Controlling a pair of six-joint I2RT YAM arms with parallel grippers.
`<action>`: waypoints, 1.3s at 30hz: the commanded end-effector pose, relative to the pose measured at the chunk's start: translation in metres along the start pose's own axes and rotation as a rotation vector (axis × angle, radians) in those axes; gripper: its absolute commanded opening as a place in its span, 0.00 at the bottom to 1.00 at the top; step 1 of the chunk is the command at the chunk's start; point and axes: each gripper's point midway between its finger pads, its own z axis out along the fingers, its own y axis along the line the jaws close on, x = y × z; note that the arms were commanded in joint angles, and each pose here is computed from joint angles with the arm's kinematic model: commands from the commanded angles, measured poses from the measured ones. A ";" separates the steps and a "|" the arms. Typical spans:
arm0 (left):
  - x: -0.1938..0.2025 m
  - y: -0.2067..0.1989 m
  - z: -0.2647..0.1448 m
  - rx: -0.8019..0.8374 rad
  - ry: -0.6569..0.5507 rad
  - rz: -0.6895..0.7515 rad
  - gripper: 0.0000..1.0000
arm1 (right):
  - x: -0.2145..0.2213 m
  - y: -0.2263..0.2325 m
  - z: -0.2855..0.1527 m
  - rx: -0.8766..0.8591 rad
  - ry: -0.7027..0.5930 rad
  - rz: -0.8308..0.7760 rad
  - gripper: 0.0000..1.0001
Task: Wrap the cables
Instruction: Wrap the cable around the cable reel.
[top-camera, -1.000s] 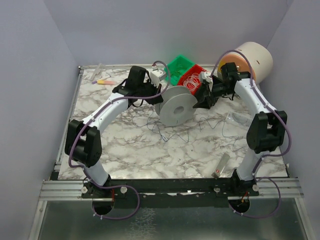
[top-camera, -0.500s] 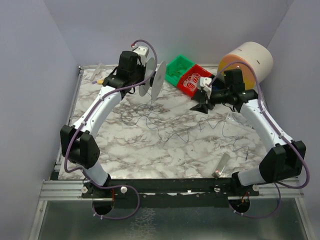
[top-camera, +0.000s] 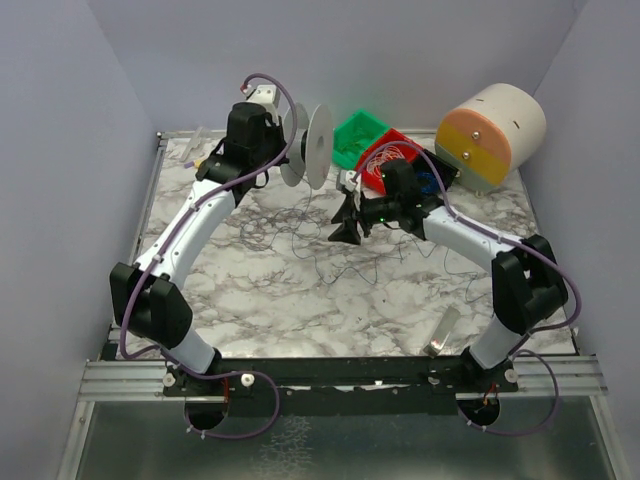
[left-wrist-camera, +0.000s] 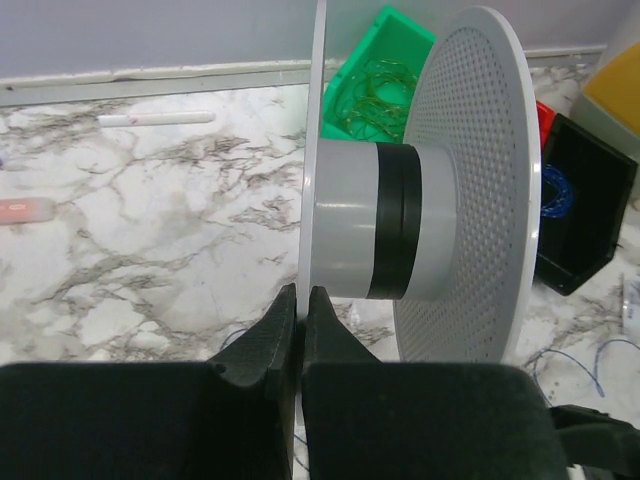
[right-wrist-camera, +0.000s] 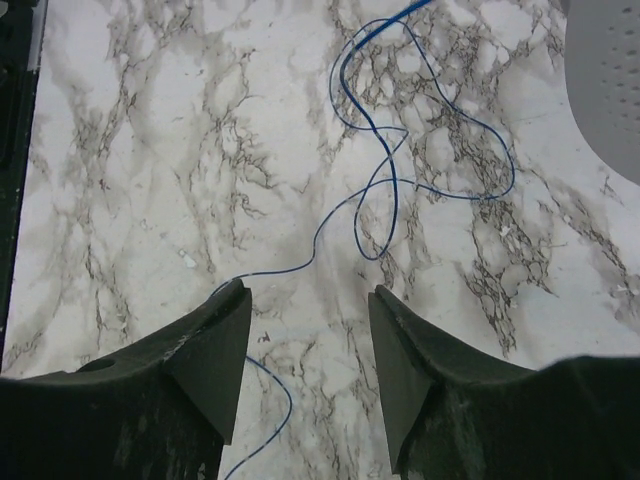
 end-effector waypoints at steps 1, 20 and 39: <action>-0.051 -0.024 -0.023 0.171 -0.165 -0.114 0.00 | -0.013 -0.009 0.013 0.033 -0.091 0.044 0.56; -0.071 -0.022 -0.033 0.351 -0.174 -0.280 0.00 | 0.005 -0.039 0.061 0.035 -0.275 0.333 0.62; -0.067 -0.018 -0.034 0.392 -0.178 -0.343 0.00 | -0.011 -0.054 0.099 -0.088 -0.366 0.738 0.32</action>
